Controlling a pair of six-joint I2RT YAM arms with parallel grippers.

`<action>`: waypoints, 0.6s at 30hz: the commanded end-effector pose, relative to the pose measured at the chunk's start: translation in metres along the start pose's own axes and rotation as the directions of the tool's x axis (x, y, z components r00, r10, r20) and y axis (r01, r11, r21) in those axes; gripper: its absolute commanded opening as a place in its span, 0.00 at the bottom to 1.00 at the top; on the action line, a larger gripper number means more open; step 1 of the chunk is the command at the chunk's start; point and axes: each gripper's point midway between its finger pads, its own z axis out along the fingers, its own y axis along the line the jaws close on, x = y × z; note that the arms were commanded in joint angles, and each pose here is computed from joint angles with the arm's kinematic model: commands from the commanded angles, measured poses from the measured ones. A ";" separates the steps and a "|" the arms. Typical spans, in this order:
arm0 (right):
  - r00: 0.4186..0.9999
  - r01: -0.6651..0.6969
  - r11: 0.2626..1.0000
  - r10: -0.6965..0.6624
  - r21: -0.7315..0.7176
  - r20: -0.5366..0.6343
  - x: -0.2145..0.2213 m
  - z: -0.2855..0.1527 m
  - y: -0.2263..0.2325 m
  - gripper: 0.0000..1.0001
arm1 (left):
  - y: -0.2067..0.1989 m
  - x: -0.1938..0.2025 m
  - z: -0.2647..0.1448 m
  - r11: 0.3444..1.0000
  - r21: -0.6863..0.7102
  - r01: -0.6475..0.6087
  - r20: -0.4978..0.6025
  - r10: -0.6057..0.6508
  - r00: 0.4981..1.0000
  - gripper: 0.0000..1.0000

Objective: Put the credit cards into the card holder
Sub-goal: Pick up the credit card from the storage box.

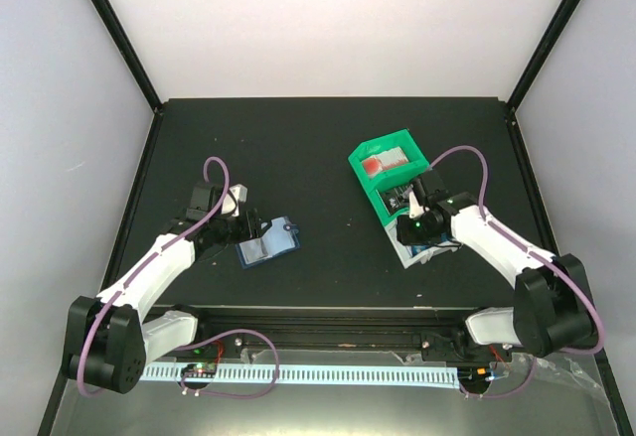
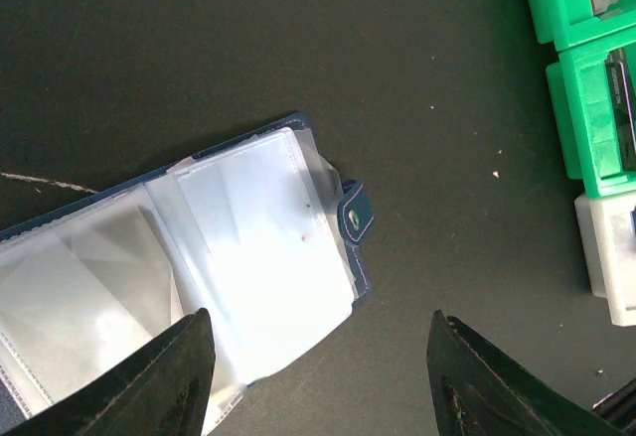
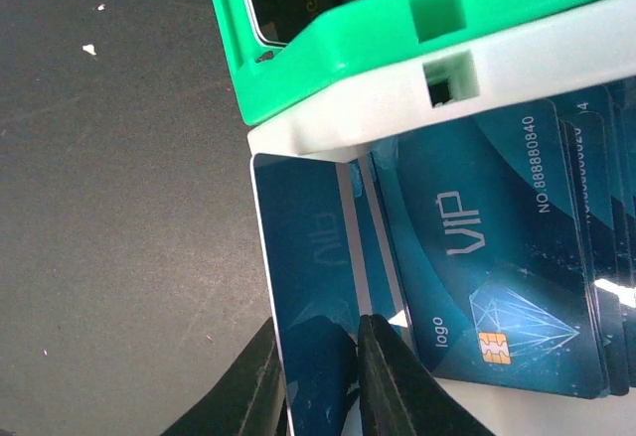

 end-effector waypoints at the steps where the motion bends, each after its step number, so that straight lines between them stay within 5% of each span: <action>1: 1.000 0.001 1.000 -0.001 -0.021 0.010 0.002 -0.006 0.004 0.20 | -0.007 -0.013 -0.007 1.000 0.010 -0.026 0.036 0.025 0.999 0.61; 18: 0.997 -0.017 1.000 0.016 0.025 0.072 -0.003 -0.026 -0.002 0.04 | -0.009 -0.013 -0.008 1.000 0.015 -0.023 0.038 0.022 0.999 0.65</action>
